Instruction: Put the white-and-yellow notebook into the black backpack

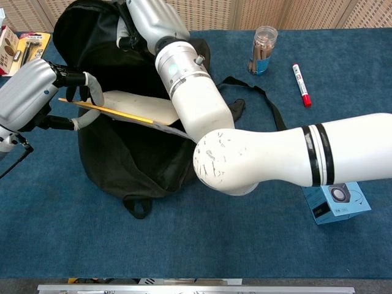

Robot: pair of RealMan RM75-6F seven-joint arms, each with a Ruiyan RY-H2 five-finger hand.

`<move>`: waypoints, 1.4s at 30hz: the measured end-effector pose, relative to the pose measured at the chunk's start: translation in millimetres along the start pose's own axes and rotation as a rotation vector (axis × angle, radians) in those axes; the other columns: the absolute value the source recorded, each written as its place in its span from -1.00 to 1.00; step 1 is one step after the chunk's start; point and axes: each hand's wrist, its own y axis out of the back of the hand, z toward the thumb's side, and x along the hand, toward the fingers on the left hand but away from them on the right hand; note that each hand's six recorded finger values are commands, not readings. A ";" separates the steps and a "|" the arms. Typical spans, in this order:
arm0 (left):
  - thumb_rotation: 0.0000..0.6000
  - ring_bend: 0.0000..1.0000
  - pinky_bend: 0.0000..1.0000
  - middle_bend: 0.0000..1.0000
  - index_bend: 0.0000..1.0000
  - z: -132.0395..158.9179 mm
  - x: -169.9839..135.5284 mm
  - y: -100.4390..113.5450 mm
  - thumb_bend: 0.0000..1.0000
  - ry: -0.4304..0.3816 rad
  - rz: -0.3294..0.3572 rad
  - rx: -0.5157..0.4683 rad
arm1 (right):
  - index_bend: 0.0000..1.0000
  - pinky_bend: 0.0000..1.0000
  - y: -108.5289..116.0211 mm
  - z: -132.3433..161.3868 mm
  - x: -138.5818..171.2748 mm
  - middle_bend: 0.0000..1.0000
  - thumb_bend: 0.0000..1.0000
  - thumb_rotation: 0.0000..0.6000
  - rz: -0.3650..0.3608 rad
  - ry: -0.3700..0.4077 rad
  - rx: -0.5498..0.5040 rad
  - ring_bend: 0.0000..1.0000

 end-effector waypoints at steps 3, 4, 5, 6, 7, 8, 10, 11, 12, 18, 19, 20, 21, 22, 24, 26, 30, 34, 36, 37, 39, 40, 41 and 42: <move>1.00 0.14 0.36 0.24 0.14 -4.2 -0.6 -3.5 -0.29 0.041 0.021 0.032 | 0.48 0.66 0.1 0.6 -1.5 0.30 0.72 1.00 -0.004 -0.008 -0.013 0.29; 1.00 0.14 0.36 0.24 0.14 -5.4 -1.0 -4.7 -0.29 0.054 0.028 0.043 | 0.48 0.66 0.2 0.6 -2.2 0.30 0.72 1.00 -0.006 -0.011 -0.014 0.29; 1.00 0.14 0.36 0.24 0.14 -6.6 -1.5 -5.8 -0.29 0.069 0.035 0.051 | 0.48 0.66 0.3 0.5 -2.7 0.30 0.72 1.00 -0.007 -0.013 -0.015 0.29; 1.00 0.14 0.36 0.24 0.14 -8.5 -2.5 -6.8 -0.29 0.087 0.044 0.056 | 0.48 0.66 0.5 0.5 -3.0 0.30 0.72 1.00 -0.007 -0.015 -0.017 0.29; 1.00 0.13 0.36 0.24 0.14 -9.6 -3.2 -7.2 -0.29 0.099 0.049 0.059 | 0.48 0.66 0.7 0.3 -3.3 0.30 0.72 1.00 -0.008 -0.018 -0.020 0.29; 1.00 0.13 0.36 0.24 0.14 -10.5 -4.1 -7.7 -0.30 0.109 0.053 0.064 | 0.48 0.66 1.0 0.4 -3.6 0.30 0.72 1.00 -0.010 -0.020 -0.024 0.29; 1.00 0.13 0.36 0.24 0.14 -11.7 -6.2 -9.6 -0.30 0.130 0.060 0.077 | 0.48 0.66 1.3 0.8 -4.1 0.30 0.72 1.00 -0.011 -0.025 -0.035 0.29; 1.00 0.13 0.36 0.24 0.14 -11.5 -7.1 -11.0 -0.30 0.137 0.061 0.082 | 0.48 0.66 1.2 1.2 -4.3 0.30 0.72 1.00 -0.012 -0.028 -0.040 0.29; 1.00 0.13 0.36 0.24 0.14 -10.8 -8.3 -13.1 -0.30 0.145 0.062 0.087 | 0.48 0.66 1.1 1.9 -4.5 0.30 0.72 1.00 -0.012 -0.029 -0.044 0.29; 1.00 0.13 0.36 0.24 0.14 -4.1 -9.0 -22.7 -0.30 0.150 0.078 0.112 | 0.48 0.66 -2.8 4.3 -3.9 0.30 0.72 1.00 -0.006 -0.039 -0.058 0.29; 1.00 0.13 0.36 0.24 0.14 -3.4 -8.4 -24.3 -0.30 0.150 0.080 0.113 | 0.48 0.66 -3.2 4.5 -3.9 0.30 0.72 1.00 -0.006 -0.042 -0.061 0.29; 1.00 0.13 0.36 0.24 0.14 -2.8 -7.5 -25.7 -0.30 0.150 0.083 0.116 | 0.48 0.66 -3.3 4.7 -3.9 0.30 0.72 1.00 -0.006 -0.043 -0.063 0.29; 1.00 0.13 0.36 0.24 0.14 -2.4 -6.1 -27.5 -0.30 0.150 0.085 0.122 | 0.48 0.66 -3.2 5.1 -3.9 0.30 0.72 1.00 -0.007 -0.044 -0.065 0.29; 1.00 0.13 0.36 0.24 0.14 -2.1 -4.7 -28.7 -0.29 0.149 0.087 0.130 | 0.48 0.66 -2.8 5.5 -4.0 0.30 0.72 1.00 -0.009 -0.045 -0.067 0.29; 1.00 0.13 0.36 0.24 0.14 -1.2 -1.1 -31.5 -0.29 0.149 0.093 0.147 | 0.48 0.66 -2.2 6.2 -4.2 0.30 0.72 1.00 -0.011 -0.048 -0.073 0.29; 1.00 0.13 0.36 0.24 0.14 -0.3 2.1 -33.8 -0.30 0.151 0.099 0.154 | 0.48 0.66 -1.1 6.7 -4.9 0.30 0.72 1.00 -0.014 -0.052 -0.081 0.29; 1.00 0.14 0.36 0.24 0.14 0.7 7.6 -39.3 -0.29 0.159 0.105 0.161 | 0.48 0.66 0.5 6.6 -6.5 0.30 0.72 1.00 -0.019 -0.061 -0.088 0.29; 1.00 0.14 0.36 0.25 0.15 0.0 12.2 -44.6 -0.30 0.168 0.105 0.171 | 0.48 0.66 1.4 6.0 -7.6 0.30 0.72 1.00 -0.023 -0.067 -0.089 0.29; 1.00 0.14 0.36 0.25 0.15 -0.8 14.4 -47.1 -0.30 0.170 0.101 0.178 | 0.48 0.66 1.4 6.1 -7.7 0.30 0.72 1.00 -0.023 -0.068 -0.092 0.29; 1.00 0.14 0.36 0.25 0.15 -1.2 15.2 -48.1 -0.30 0.170 0.098 0.183 | 0.48 0.66 1.6 6.1 -7.6 0.30 0.72 1.00 -0.023 -0.069 -0.092 0.29; 1.00 0.14 0.36 0.25 0.15 -2.0 17.0 -50.9 -0.30 0.170 0.090 0.194 | 0.48 0.66 1.4 6.0 -7.5 0.30 0.72 1.00 -0.023 -0.070 -0.092 0.29; 1.00 0.14 0.36 0.25 0.15 -2.3 18.0 -52.3 -0.30 0.170 0.087 0.199 | 0.48 0.66 1.4 5.9 -7.5 0.30 0.72 1.00 -0.022 -0.071 -0.093 0.29; 1.00 0.14 0.36 0.25 0.15 -2.4 19.0 -53.7 -0.30 0.171 0.083 0.203 | 0.48 0.66 1.6 5.9 -7.6 0.30 0.72 1.00 -0.023 -0.072 -0.095 0.29; 1.00 0.14 0.36 0.25 0.15 -2.5 20.5 -55.8 -0.30 0.171 0.078 0.208 | 0.48 0.66 1.5 5.9 -7.6 0.30 0.72 1.00 -0.022 -0.073 -0.097 0.29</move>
